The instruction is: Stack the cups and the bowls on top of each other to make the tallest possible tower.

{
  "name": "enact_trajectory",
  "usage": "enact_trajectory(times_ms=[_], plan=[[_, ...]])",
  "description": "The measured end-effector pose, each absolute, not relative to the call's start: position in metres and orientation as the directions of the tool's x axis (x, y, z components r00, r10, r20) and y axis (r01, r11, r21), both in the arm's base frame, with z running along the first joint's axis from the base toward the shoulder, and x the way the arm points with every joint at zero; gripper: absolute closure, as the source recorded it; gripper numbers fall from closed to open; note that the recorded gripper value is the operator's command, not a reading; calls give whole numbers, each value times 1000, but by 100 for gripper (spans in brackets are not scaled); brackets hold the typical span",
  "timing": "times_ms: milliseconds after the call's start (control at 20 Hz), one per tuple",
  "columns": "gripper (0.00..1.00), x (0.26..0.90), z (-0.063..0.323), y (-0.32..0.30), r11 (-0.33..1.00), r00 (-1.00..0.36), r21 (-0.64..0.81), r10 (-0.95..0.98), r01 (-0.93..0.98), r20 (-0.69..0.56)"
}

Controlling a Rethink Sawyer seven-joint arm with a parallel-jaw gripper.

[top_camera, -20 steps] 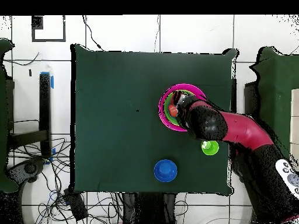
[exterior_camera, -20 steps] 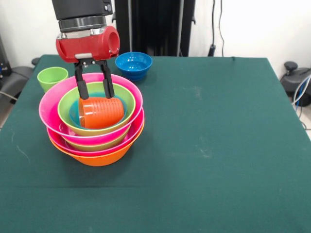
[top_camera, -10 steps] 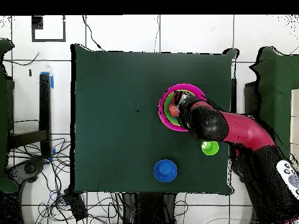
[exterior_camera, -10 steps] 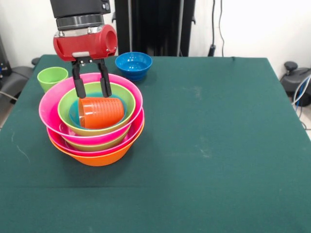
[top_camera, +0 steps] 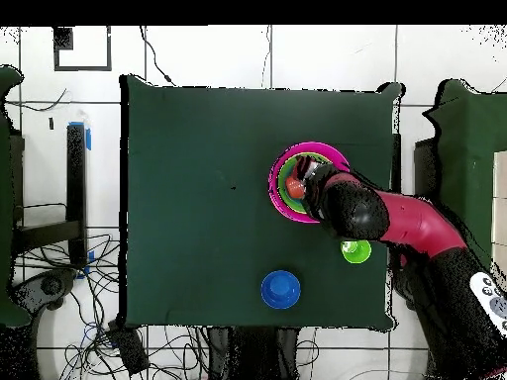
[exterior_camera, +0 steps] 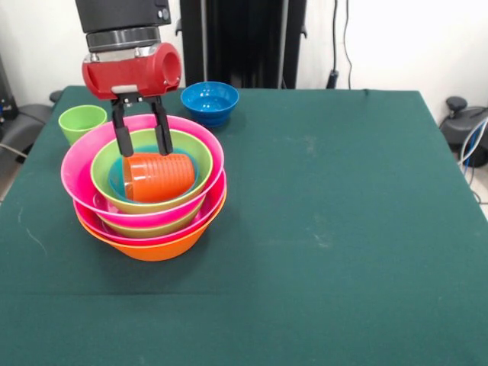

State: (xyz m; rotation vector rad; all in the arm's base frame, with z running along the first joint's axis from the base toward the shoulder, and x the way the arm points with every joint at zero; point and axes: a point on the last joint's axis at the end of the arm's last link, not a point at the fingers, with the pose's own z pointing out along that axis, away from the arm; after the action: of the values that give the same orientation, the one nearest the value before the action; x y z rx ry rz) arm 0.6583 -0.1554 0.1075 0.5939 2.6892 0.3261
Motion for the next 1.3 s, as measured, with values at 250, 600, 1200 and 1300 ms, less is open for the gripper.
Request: enact_trajectory(times_ms=[250,600,1200,1300], plan=[[0,651,95,-157,891,-855,291,429,348,-293],[0,646,76,-162,903,-866,281,405,326,-295],[0,651,68,-177,887,-850,308,435,345,-299],[0,649,66,-182,881,-846,314,444,353,-295]])
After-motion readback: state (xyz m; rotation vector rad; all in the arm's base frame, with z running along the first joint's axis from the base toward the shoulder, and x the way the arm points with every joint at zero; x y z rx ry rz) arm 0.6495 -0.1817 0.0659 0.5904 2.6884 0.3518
